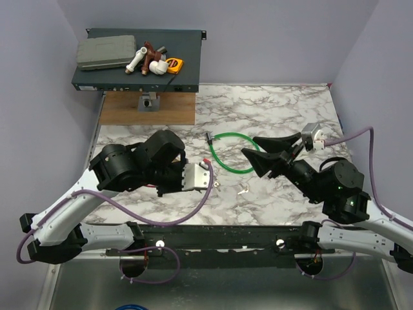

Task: Unlock with the key
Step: Unlock the lock.

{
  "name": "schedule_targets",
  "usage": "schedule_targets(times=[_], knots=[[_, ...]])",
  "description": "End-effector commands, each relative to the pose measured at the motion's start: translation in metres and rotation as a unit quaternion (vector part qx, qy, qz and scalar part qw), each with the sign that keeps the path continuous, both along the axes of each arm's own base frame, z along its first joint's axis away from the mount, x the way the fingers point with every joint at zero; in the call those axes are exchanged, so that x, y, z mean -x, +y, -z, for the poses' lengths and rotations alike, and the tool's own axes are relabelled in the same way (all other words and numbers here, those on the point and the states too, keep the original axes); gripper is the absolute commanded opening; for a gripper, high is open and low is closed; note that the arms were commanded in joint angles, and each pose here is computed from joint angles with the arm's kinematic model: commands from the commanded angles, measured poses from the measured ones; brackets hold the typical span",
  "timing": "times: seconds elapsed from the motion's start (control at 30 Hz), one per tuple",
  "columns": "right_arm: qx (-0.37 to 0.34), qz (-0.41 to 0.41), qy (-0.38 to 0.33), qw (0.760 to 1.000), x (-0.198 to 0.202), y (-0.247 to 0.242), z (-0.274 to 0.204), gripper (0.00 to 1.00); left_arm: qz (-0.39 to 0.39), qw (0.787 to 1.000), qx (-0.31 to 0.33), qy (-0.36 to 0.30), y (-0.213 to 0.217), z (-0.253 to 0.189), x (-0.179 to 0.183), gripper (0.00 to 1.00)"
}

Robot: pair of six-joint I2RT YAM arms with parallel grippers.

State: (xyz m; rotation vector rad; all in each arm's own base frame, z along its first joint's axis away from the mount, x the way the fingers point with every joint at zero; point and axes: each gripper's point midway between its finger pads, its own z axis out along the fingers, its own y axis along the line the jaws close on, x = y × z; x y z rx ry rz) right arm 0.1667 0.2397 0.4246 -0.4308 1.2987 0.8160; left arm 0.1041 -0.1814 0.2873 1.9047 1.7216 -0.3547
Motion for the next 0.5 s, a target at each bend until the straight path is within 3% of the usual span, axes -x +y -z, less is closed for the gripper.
schedule_targets(times=[0.0,0.2,0.3,0.47], knots=[[-0.017,-0.094,0.005,0.995,0.026,0.023,0.008,0.54,-0.005,0.984,0.165,0.067,-0.038,-0.053,0.010,0.00],[-0.012,-0.189,-0.004,0.982,0.053,0.047,0.004,0.49,0.008,0.962,0.253,0.105,-0.051,-0.097,0.018,0.00],[-0.005,-0.226,-0.017,0.974,0.065,0.054,0.000,0.39,0.012,0.954,0.274,0.123,-0.054,-0.103,0.022,0.00],[-0.014,-0.261,-0.041,0.964,0.077,0.059,-0.011,0.38,0.019,0.948,0.285,0.139,-0.056,-0.107,0.027,0.00]])
